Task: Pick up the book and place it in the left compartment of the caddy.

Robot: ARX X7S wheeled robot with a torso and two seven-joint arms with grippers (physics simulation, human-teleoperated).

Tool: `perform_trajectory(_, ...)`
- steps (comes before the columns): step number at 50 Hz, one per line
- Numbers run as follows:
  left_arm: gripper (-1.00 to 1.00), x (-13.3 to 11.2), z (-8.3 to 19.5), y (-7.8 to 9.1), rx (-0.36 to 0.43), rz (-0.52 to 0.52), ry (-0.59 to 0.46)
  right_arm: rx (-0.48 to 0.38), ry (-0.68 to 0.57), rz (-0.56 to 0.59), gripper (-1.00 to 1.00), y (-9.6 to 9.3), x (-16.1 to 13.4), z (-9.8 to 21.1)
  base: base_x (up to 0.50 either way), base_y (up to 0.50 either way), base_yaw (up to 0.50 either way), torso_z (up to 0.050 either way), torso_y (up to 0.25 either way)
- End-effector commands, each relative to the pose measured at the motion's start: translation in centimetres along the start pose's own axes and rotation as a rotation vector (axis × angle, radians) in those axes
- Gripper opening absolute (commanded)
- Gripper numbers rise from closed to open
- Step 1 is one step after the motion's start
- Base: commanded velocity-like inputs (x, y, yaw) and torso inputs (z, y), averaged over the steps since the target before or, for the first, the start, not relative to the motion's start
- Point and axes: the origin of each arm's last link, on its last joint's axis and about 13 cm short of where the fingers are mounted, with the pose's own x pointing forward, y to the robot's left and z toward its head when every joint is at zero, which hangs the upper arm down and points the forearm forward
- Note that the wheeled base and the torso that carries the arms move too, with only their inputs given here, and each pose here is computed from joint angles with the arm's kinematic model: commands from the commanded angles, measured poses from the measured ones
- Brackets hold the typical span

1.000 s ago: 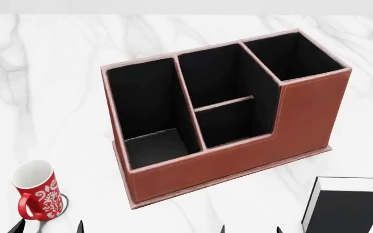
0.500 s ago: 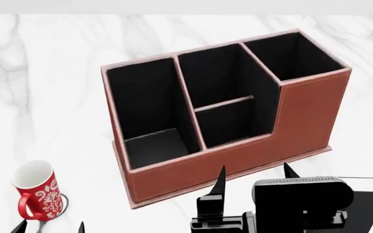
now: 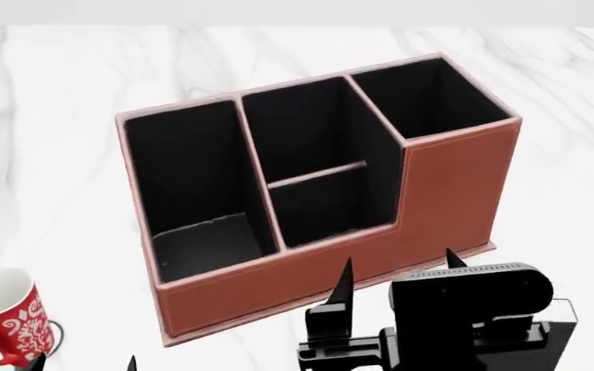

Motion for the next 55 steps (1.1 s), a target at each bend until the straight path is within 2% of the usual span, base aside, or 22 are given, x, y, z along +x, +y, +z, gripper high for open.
perform_trajectory(1,1.00,0.1,0.1,0.0,-0.005,-0.004,-0.007,0.006,0.003,0.018,1.00,0.1,0.2,0.4,0.50,0.00,0.00,0.000,0.000)
perform_trajectory(23,1.00,0.1,0.1,0.0,-0.005,-0.005,-0.007,0.003,0.013,0.014,1.00,0.1,0.3,0.6,0.50,0.00,0.00,0.000,0.000)
perform_trajectory(30,1.00,0.1,0.1,0.0,-0.006,-0.004,-0.008,0.001,0.011,0.024,1.00,0.2,0.3,0.6,0.00,0.00,0.00,0.000,0.003)
perform_trajectory(37,1.00,0.2,0.1,0.1,-0.006,-0.002,-0.007,0.062,0.035,0.038,1.00,0.3,0.3,1.0,0.00,0.00,0.00,0.000,0.000)
perform_trajectory(41,1.00,0.2,0.1,0.1,-0.007,-0.003,-0.007,0.079,0.072,0.057,1.00,0.1,0.3,2.3,0.00,0.00,0.00,0.000,0.000)
perform_trajectory(47,1.00,0.2,0.1,0.1,-0.007,-0.004,-0.007,0.029,0.075,0.078,1.00,-0.2,-0.2,5.7,0.00,0.00,0.00,0.000,0.000)
perform_trajectory(48,1.00,0.2,0.1,0.1,-0.007,-0.003,-0.007,0.063,0.070,0.115,1.00,-0.3,-0.1,6.6,0.00,0.00,0.00,0.000,0.000)
perform_trajectory(49,1.00,0.2,0.1,0.1,-0.008,-0.003,-0.006,0.056,0.103,0.115,1.00,-0.6,0.3,6.7,0.00,0.00,0.00,0.000,0.000)
perform_trajectory(50,1.00,0.3,0.1,0.1,-0.007,-0.002,-0.007,-0.014,0.135,0.053,1.00,-1.7,0.9,7.2,0.00,0.00,0.00,0.000,0.000)
perform_trajectory(51,1.00,0.3,0.1,0.1,-0.007,-0.002,-0.007,-0.024,0.157,0.009,1.00,-2.2,1.2,7.7,0.00,0.00,0.00,0.000,0.000)
perform_trajectory(52,1.00,0.3,0.1,0.1,-0.007,-0.001,-0.006,0.005,0.179,-0.032,1.00,-2.5,1.4,8.3,0.00,0.00,0.00,0.000,0.000)
perform_trajectory(53,1.00,0.3,0.1,0.1,-0.008,-0.001,-0.005,-0.019,0.193,-0.045,1.00,-2.3,1.2,8.7,0.00,0.00,0.00,0.000,0.000)
perform_trajectory(54,1.00,0.3,0.0,0.1,-0.007,-0.001,-0.005,-0.041,0.202,0.063,1.00,-2.0,0.9,9.2,0.00,0.00,0.00,0.000,0.000)
perform_trajectory(55,1.00,0.3,0.0,0.1,-0.007,-0.001,-0.004,-0.011,0.194,0.210,1.00,-1.6,0.3,9.7,0.00,0.00,0.00,0.000,0.000)
